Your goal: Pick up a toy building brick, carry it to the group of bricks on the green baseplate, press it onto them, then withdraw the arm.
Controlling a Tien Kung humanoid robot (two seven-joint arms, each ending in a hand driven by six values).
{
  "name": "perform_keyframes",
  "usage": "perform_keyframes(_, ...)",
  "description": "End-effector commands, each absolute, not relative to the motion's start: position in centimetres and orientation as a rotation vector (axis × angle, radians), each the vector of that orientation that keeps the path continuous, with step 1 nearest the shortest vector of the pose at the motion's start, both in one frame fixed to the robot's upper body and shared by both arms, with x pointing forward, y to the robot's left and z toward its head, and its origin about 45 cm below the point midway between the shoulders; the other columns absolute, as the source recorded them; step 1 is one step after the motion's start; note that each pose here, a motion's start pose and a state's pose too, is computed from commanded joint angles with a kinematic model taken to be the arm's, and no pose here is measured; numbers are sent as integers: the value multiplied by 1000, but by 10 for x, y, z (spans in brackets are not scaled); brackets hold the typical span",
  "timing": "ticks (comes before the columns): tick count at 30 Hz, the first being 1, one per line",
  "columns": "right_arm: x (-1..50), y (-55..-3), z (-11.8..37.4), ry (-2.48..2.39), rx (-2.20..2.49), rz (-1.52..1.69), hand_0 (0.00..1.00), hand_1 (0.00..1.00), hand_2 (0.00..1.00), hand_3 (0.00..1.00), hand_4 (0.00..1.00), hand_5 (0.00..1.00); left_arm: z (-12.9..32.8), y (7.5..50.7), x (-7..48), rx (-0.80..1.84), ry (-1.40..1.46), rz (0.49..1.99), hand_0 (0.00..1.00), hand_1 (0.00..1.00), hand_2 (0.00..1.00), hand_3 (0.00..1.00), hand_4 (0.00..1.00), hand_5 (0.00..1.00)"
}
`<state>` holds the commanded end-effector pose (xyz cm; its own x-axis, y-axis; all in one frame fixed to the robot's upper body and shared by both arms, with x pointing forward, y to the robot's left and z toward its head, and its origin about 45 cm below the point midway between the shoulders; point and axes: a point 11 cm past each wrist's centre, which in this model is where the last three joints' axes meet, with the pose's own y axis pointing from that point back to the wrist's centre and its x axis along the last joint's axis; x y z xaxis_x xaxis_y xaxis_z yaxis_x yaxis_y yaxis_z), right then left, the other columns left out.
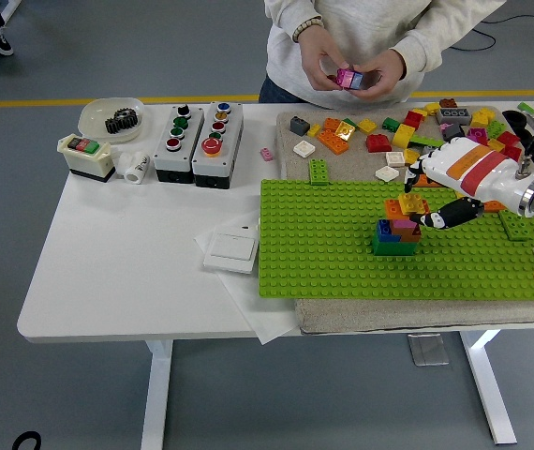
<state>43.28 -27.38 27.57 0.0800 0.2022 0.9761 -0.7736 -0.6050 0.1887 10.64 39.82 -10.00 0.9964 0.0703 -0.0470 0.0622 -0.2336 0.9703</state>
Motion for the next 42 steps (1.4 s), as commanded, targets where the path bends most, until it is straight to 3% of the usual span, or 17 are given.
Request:
perform_keyframes(27, 418, -276, 300, -703, 1661, 1625, 450, 533, 663, 629, 862, 404, -102, 397, 100, 1801, 115, 11, 829, 824, 797, 613, 693, 607)
perform_keyframes(28, 416, -277, 301, -713, 1666, 1622, 510, 578, 687, 632, 890, 444, -102, 397, 100, 1801, 116, 12, 829, 825, 798, 613, 693, 607)
perform_keyframes(33, 409, -281, 302, -739, 1689, 1595, 510, 578, 687, 632, 890, 444, -102, 397, 100, 1799, 118, 13, 829, 825, 798, 613, 693, 607)
perform_keyframes(34, 407, -281, 301, -740, 1691, 1591, 615, 630, 704, 622, 876, 562, -102, 397, 100, 1799, 117, 12, 827, 824, 797, 613, 694, 607)
perform_keyframes(42, 400, -287, 288, -727, 1708, 1560, 659, 652, 710, 617, 853, 584, -102, 396, 100, 1798, 113, 11, 827, 825, 799, 613, 694, 607)
